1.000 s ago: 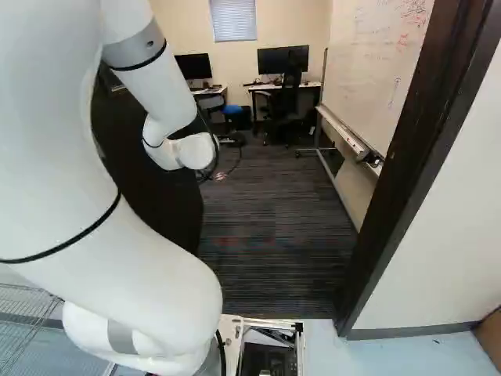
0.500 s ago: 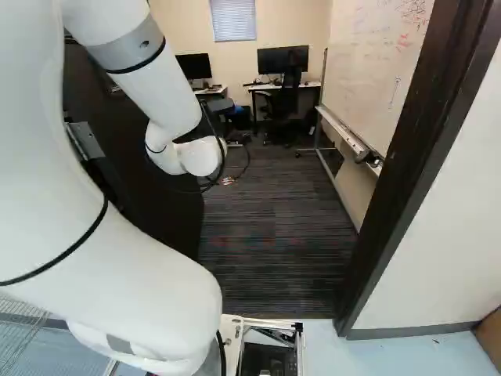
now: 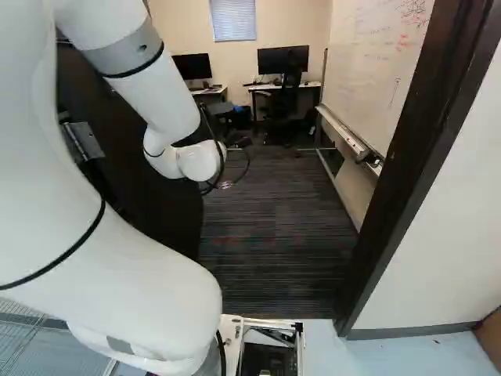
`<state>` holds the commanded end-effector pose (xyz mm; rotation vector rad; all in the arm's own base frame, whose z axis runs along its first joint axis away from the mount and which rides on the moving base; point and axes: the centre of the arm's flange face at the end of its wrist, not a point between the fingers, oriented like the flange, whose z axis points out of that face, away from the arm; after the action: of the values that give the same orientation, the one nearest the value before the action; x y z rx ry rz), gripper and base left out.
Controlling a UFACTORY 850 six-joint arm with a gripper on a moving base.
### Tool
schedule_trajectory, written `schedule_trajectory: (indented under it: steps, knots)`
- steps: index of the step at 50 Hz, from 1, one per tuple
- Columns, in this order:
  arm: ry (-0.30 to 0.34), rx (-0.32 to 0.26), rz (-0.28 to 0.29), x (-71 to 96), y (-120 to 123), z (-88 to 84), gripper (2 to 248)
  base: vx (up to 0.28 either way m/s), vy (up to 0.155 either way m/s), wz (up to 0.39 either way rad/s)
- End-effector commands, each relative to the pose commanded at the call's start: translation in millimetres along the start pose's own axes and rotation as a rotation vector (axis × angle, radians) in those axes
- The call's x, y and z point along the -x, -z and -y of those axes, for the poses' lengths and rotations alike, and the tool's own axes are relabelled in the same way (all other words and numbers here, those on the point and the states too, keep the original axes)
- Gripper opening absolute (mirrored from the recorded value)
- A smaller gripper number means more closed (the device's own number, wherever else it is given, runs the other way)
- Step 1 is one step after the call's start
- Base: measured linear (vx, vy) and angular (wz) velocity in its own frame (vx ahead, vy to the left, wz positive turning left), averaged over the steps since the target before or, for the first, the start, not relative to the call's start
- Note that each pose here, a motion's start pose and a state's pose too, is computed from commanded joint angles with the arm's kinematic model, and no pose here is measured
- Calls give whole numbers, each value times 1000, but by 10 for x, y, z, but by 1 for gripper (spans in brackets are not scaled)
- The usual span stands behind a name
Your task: Open the door and move inside
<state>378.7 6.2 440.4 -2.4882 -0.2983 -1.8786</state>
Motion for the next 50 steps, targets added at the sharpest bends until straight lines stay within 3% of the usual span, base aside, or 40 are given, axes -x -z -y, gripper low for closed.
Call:
schedule_trajectory:
  steps: [50]
  knots:
    - [-122, 89, 42, 790, 641, 153, 247, 0, 0, 0]
